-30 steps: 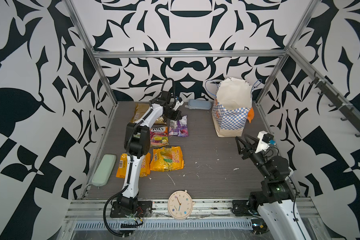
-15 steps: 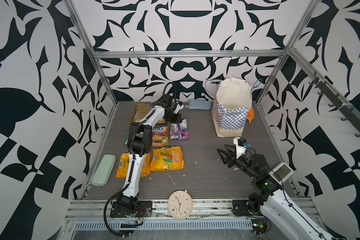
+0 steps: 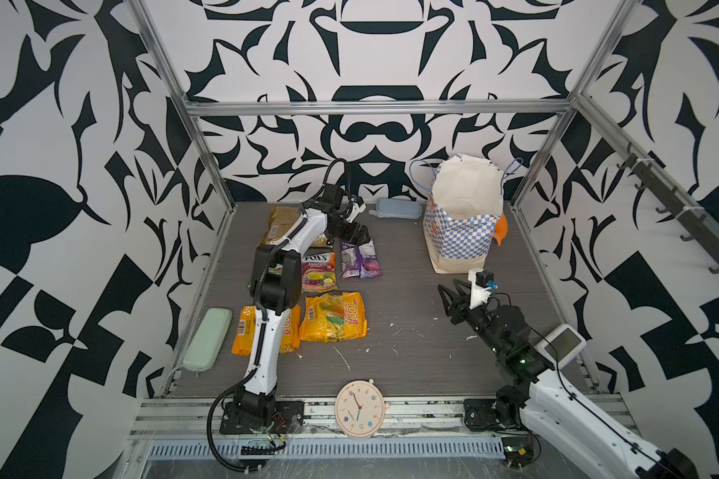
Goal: Take the snacks out of the paper bag
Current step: Place the snack at the top-center of the table, then move the snack to the center of the table.
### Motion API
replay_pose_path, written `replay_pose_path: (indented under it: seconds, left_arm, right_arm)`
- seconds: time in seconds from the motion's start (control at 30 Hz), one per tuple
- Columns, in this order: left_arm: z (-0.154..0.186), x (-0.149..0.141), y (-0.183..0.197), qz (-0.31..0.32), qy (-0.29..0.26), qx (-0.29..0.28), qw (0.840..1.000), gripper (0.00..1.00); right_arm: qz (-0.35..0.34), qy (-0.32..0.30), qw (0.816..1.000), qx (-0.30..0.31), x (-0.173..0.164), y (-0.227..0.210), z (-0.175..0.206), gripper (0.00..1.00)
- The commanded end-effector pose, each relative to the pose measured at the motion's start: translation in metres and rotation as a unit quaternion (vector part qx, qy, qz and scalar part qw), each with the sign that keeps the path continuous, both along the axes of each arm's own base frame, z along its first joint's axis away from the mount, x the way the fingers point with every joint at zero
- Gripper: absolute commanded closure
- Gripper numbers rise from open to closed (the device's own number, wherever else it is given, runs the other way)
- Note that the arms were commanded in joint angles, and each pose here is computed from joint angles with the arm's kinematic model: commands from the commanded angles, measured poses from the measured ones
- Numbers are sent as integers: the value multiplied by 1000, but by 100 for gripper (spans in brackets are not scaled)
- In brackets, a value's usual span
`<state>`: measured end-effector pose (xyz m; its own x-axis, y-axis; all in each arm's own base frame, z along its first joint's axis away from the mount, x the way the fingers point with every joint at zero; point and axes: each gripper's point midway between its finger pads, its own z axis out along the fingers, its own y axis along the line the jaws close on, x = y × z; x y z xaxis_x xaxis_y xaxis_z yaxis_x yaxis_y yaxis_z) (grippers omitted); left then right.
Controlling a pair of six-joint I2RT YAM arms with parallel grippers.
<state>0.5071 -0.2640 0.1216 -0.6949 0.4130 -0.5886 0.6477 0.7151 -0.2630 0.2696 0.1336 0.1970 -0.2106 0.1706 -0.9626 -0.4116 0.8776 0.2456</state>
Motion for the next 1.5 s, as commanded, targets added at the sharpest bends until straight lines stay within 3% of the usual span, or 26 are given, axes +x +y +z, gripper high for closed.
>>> replay_pose_path:
  seconds: [0.0,0.07,0.13,0.2,0.37,0.77,1.13,1.33,1.47]
  left_arm:
    - [64,5,-14,27,-87,-7,996,10]
    - [54,-1,-28,39,-89,37,995,0]
    - [29,-7,-36,51,-98,105,988,1]
    - [8,-2,-35,72,-100,130,984,0]
    - [-20,14,-25,116,-79,147,979,1]
    - [-72,12,-35,97,-36,127,987,0]
    - [-73,-20,-29,53,-51,127,989,14]
    - [-59,-24,-23,44,-73,133,987,14]
    - [-40,-20,-23,38,-102,138,984,3]
  right_arm:
    - [-30,-25,999,6,7,-7,15,47]
    - [-30,-27,999,8,9,-6,15,47]
    - [-31,-27,999,9,11,-6,17,47]
    - [-27,-29,999,12,12,-4,20,47]
    - [-19,-33,999,8,10,-1,26,48]
    - [-33,-39,999,1,7,-9,29,48]
    - [-43,-48,998,-6,12,-10,37,48]
    - [-40,-48,998,-3,15,-7,38,49]
    - [-50,-51,997,-8,17,-10,40,49]
